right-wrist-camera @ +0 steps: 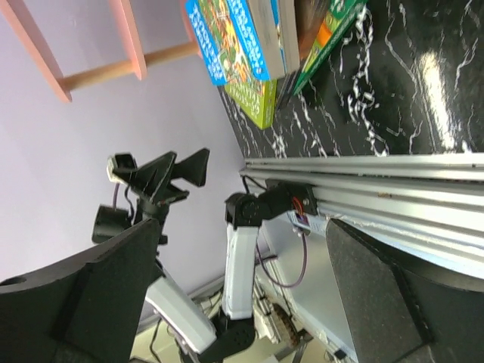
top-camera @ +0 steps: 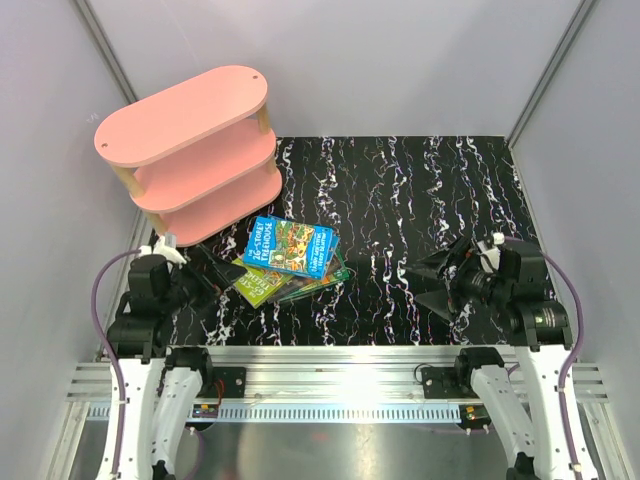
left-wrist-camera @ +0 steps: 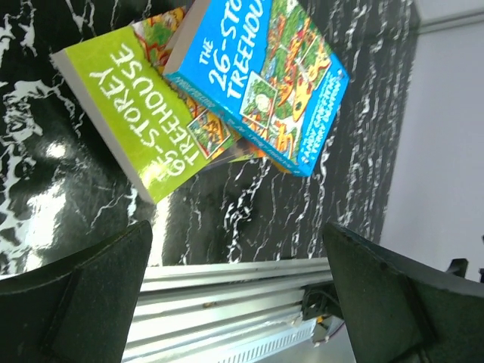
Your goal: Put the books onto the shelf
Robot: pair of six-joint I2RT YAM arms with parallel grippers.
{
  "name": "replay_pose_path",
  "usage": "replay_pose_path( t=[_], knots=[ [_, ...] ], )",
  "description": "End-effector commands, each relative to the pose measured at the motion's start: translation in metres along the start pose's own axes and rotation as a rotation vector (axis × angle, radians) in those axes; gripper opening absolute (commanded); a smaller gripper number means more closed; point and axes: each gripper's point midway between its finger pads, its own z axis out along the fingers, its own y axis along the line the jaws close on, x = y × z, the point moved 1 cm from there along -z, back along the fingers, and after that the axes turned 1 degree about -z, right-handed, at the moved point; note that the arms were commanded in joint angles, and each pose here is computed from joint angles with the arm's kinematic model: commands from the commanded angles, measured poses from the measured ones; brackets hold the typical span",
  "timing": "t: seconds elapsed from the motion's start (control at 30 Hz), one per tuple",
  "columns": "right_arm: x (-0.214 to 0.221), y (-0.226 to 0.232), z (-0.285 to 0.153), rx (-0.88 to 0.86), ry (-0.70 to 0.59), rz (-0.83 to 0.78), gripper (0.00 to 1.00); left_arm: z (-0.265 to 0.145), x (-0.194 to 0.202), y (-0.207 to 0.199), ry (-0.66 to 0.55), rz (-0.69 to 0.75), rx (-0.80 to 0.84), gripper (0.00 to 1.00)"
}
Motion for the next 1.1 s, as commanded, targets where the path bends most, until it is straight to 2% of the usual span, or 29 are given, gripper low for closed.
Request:
replay_pose_path(
  t=[0.0,0.2,0.5,0.9,1.07],
  knots=[
    [-0.014,0.027,-0.008,-0.056,-0.092,-0.082,1.00,0.000,-0.022,-0.024,-0.112,-0.012,0.114,0.99],
    [0.001,0.022,-0.020,-0.017,-0.051,-0.083,1.00,0.032,-0.026,-0.005,-0.113,-0.145,0.060,0.99],
    [0.004,0.030,-0.033,0.044,-0.007,-0.271,1.00,0.074,-0.032,0.001,-0.084,-0.138,0.023,0.99],
    [-0.012,0.039,-0.025,0.061,-0.022,-0.332,1.00,0.117,-0.026,0.000,-0.083,-0.113,-0.007,0.99],
    [-0.018,0.041,-0.023,0.076,-0.026,-0.352,1.00,0.133,-0.021,0.012,-0.080,-0.138,-0.026,0.99]
  ],
)
